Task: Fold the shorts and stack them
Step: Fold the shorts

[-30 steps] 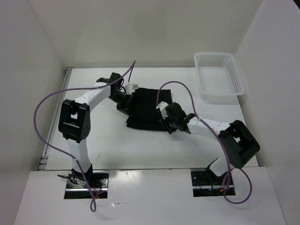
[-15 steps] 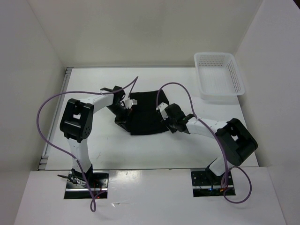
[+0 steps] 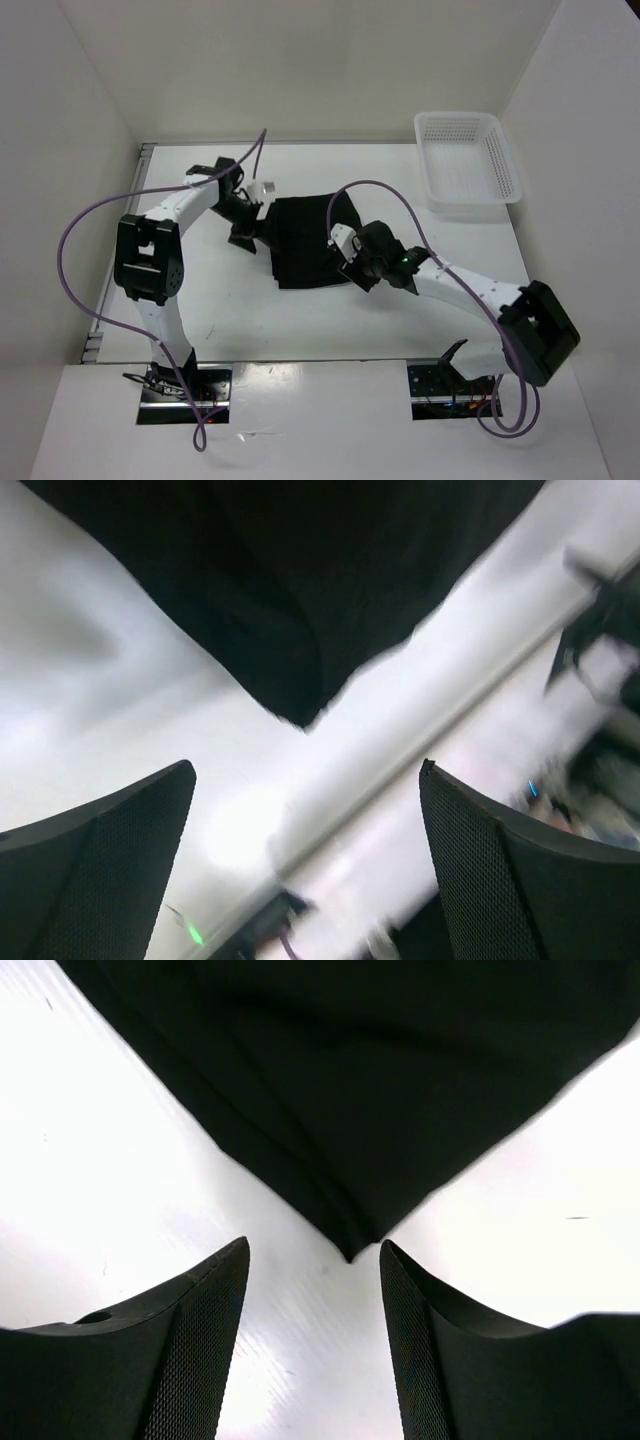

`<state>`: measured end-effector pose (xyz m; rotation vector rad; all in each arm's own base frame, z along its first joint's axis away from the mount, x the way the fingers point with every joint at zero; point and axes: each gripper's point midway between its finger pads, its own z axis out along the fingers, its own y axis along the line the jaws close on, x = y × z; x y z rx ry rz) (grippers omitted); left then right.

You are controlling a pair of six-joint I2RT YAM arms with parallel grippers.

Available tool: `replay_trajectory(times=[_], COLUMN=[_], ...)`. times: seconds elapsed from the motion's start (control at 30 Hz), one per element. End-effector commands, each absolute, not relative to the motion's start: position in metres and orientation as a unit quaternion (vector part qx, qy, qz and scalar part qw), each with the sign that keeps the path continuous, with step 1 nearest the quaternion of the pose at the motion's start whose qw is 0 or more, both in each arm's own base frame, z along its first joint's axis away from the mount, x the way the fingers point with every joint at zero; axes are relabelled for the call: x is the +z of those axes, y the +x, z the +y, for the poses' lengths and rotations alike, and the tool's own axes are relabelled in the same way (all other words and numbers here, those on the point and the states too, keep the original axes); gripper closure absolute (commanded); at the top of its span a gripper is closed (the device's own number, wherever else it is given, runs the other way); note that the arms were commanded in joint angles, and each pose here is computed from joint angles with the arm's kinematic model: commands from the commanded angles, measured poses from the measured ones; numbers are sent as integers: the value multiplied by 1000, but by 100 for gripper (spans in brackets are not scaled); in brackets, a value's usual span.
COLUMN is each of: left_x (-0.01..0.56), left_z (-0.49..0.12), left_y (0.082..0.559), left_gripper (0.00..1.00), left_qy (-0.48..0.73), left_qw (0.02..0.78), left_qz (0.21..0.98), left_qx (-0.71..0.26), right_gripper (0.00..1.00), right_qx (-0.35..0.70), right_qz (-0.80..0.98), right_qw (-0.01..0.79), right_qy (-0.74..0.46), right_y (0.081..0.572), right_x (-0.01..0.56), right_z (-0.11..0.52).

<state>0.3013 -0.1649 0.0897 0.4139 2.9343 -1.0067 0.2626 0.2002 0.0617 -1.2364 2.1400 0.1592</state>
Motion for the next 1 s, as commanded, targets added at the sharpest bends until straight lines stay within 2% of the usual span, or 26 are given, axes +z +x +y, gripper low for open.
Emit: replay_trajectory(times=[0.0,0.07,0.13,0.3,0.5,0.6,0.67,0.7,0.77,0.83,0.87,0.97], left_x=[129,135,128,99,66,60,60,61,64,69,74,78], left_z=[-171,-174,-183,-208,-196,-196,-200,-196,-199,-195,-195,-190], left_y=[356,393,414,438,472,479,479,481,478,480,481,492], left_gripper=[1,1,1,1,1,5,13,28,50,75,78,87], left_qy=[167,186,201,224,213,213,215,211,214,211,212,207], left_qw=[134,200,228,229,250,254,253,253,255,261,265,279], left_qz=[918,907,900,903,919,920,917,917,913,912,911,909], left_qx=[-335,-322,-312,-287,-216,-211,-221,-226,-236,-235,-235,-228], right_gripper=[39,41,42,42,39,47,53,62,71,89,100,100], right_qx=[60,55,47,38,24,23,24,25,23,22,21,19], right_qz=[789,790,800,813,827,829,832,830,829,826,828,825], right_qw=[375,377,371,347,337,330,329,334,333,333,328,328], right_qy=[-483,-481,-469,-466,-449,-450,-446,-446,-450,-454,-455,-459], right_y=[262,265,271,285,302,303,304,308,309,311,310,310], right_x=[95,94,88,64,53,46,45,46,44,42,38,38], right_z=[199,198,199,204,196,196,198,200,201,201,201,201])
